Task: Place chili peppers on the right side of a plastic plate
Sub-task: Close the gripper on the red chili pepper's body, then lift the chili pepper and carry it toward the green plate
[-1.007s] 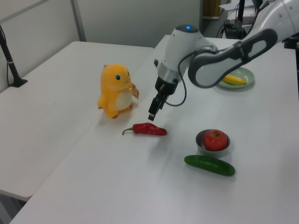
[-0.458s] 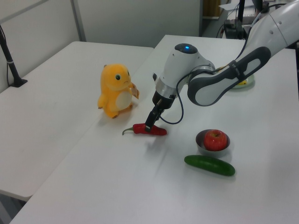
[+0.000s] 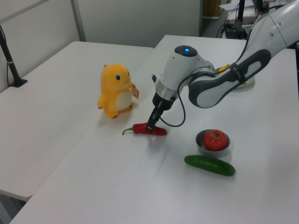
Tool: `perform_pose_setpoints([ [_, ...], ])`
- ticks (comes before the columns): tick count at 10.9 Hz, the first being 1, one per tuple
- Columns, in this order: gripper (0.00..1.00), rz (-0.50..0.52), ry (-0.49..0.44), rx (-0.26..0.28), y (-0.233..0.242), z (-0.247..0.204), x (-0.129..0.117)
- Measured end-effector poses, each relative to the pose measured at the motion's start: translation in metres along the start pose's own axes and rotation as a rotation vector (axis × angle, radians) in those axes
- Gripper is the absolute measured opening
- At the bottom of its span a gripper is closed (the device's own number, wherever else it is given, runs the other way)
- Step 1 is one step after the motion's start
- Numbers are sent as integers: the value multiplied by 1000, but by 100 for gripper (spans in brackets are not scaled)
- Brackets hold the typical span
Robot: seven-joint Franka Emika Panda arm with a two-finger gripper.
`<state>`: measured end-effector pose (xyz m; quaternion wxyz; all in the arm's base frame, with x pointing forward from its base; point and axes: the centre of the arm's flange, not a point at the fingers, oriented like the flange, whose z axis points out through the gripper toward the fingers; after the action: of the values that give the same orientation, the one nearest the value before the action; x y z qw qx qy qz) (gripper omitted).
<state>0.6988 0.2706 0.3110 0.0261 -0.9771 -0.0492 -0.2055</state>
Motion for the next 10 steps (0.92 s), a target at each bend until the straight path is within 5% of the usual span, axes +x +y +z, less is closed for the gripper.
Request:
perform_pose_setpoints([
  [1, 38, -2, 1, -1, 0, 0, 0],
  [2, 36, -2, 4, -1, 0, -1, 1],
  [10, 35, 17, 56, 6, 9, -40, 19],
])
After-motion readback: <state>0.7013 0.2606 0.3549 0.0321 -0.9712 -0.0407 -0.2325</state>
